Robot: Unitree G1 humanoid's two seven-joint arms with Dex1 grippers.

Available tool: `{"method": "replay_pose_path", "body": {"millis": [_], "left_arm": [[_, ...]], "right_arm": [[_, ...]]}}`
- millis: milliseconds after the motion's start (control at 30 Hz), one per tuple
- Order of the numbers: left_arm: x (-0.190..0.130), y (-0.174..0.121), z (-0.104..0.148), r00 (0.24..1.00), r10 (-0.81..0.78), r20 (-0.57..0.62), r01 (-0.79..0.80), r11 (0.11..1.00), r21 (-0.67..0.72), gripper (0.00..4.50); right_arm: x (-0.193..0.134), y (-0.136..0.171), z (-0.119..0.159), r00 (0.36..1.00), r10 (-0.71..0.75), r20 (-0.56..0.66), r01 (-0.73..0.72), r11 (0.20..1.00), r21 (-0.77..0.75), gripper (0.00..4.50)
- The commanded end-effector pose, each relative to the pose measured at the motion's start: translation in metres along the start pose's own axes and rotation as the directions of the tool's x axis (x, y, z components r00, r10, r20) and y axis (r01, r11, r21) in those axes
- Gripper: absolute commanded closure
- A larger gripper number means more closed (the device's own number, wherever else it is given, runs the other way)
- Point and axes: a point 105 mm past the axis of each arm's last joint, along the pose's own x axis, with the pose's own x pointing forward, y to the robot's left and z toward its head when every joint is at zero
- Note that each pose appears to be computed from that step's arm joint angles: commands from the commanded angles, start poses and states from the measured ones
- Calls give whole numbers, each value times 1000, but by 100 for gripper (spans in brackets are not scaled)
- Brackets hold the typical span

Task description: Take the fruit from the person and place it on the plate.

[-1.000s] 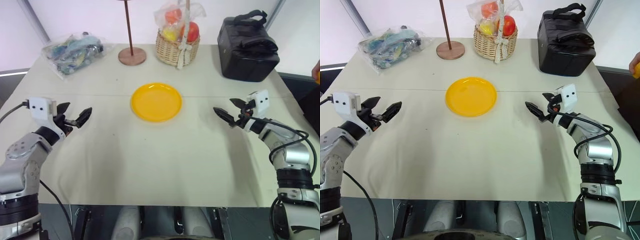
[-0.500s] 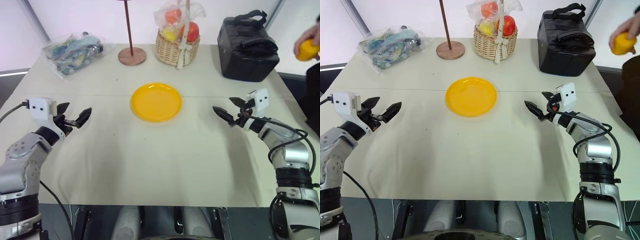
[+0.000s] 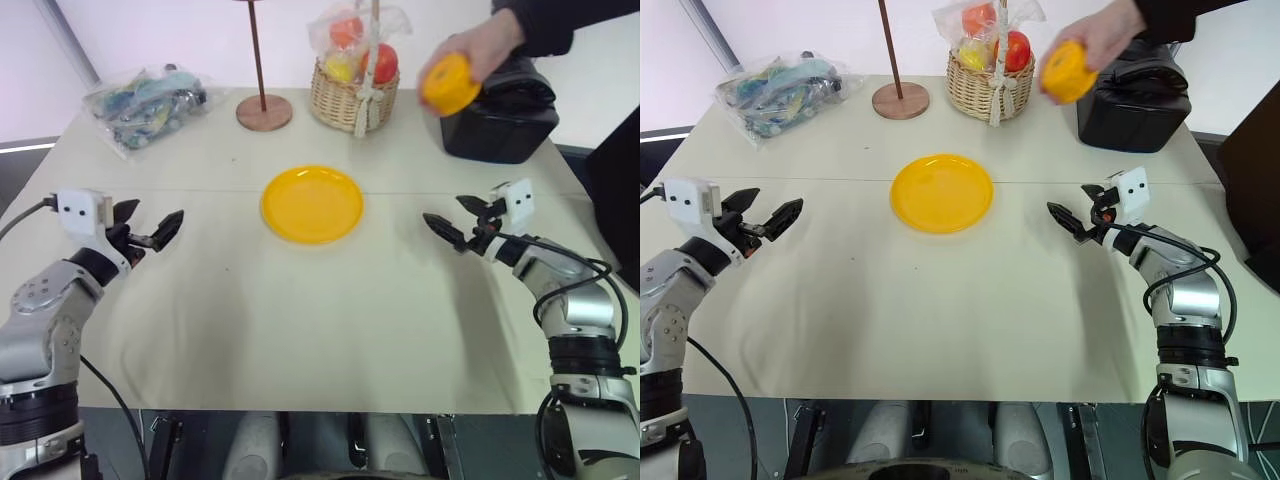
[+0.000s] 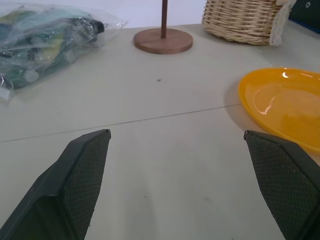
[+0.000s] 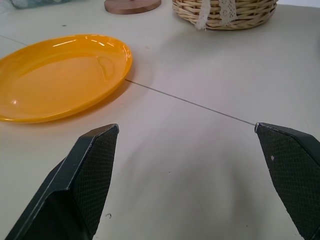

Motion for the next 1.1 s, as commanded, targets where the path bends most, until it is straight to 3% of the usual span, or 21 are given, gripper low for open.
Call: {"method": "replay_pose_path", "body": {"millis": [33,167,267,367,467,667,767,933,1100], "left_arm": [[1,0,20,999,-11,51,8,999,54,0],[4,-3,40,994,-48,98,41,996,75,0],[3,-20,55,980,-177,95,166,979,117,0],[-7,-46,62,927,-375,10,369,918,144,0],[-15,-55,71,878,-473,-70,478,865,153,0],[-17,-56,84,853,-518,-69,522,844,122,0],[-11,-60,98,847,-530,18,526,844,102,0],[-5,-66,98,840,-542,30,537,838,98,0],[-8,-72,102,823,-566,47,561,823,87,0]], "right_arm": [[0,2,15,999,1,53,1,999,-41,5],[0,1,14,999,-9,54,11,999,-42,5],[-2,2,14,998,-11,55,13,999,-37,5],[-4,3,16,998,-12,58,14,1000,-28,5],[-7,3,28,992,-51,114,48,998,33,5],[-9,39,84,941,-79,329,-12,964,264,5],[-1,61,105,902,-107,419,-94,897,433,5],[13,78,111,893,-147,425,-136,813,566,5],[24,87,112,898,-156,411,-127,803,583,5]]}}
